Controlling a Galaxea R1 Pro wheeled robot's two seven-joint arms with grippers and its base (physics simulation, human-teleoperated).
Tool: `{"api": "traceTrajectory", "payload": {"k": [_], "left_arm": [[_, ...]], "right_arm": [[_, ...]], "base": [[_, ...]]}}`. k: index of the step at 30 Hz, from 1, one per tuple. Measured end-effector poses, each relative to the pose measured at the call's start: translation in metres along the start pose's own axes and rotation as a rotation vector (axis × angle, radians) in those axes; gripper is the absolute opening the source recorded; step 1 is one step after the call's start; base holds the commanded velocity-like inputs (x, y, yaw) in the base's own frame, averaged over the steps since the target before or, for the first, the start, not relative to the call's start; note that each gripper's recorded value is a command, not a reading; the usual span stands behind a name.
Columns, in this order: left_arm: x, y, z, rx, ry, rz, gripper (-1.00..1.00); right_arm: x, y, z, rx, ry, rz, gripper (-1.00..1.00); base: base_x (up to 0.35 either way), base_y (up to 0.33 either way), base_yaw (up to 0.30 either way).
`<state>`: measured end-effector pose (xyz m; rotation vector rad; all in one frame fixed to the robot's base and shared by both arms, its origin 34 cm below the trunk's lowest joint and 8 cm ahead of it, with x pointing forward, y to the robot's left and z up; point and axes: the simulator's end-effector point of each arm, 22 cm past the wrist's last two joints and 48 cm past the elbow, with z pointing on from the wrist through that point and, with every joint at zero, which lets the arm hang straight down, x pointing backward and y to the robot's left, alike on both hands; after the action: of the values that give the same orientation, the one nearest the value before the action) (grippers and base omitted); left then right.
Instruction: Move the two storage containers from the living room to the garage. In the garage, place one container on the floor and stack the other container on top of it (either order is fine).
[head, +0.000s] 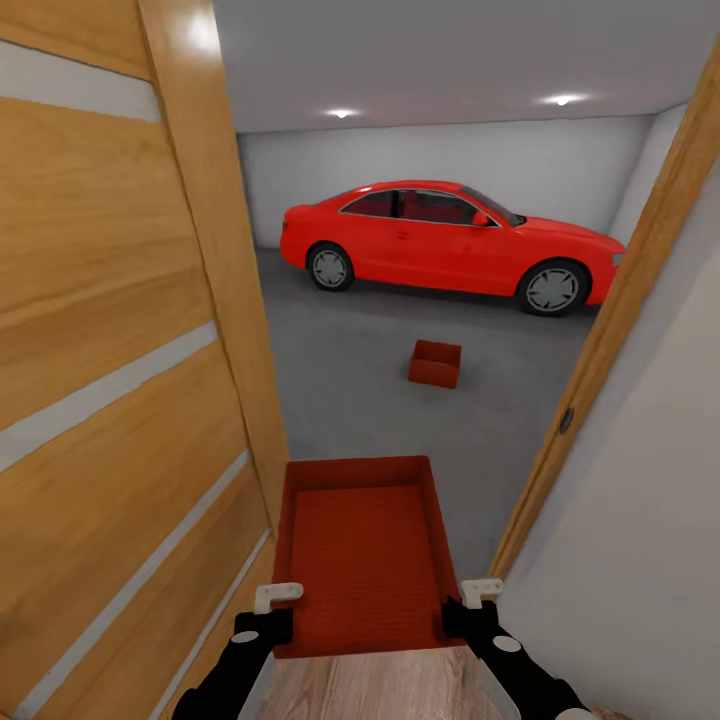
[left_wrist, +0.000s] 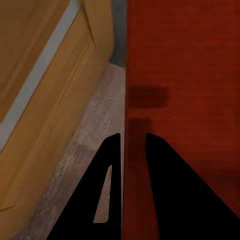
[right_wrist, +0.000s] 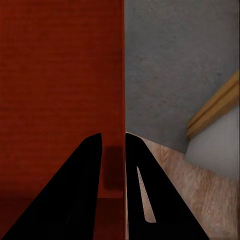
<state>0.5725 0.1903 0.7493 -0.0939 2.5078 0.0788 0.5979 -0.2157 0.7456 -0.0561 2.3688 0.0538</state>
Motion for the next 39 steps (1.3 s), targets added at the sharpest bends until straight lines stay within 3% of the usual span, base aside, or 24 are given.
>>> {"api": "traceTrajectory", "payload": {"k": [17, 25, 39], "left_arm": [[-0.0038, 0.0, -0.0018, 0.001, -0.008, 0.0, -1.0], [-0.0041, 0.0002, -0.0022, 0.0, -0.009, -0.001, -1.0], [-0.004, 0.0, -0.0023, 0.0, -0.009, -0.001, -1.0]], "right_arm": [[-0.0041, 0.0001, -0.0014, 0.0, -0.008, 0.0, -1.0], [-0.0044, 0.0002, -0.0017, 0.0, -0.009, 0.0, -1.0], [-0.0045, 0.0, -0.0018, 0.0, -0.009, -0.001, -1.0]], "base": [[0.0, 0.0, -0.275], [0.043, 0.038, -0.032], [0.234, 0.222, 0.0]]}}
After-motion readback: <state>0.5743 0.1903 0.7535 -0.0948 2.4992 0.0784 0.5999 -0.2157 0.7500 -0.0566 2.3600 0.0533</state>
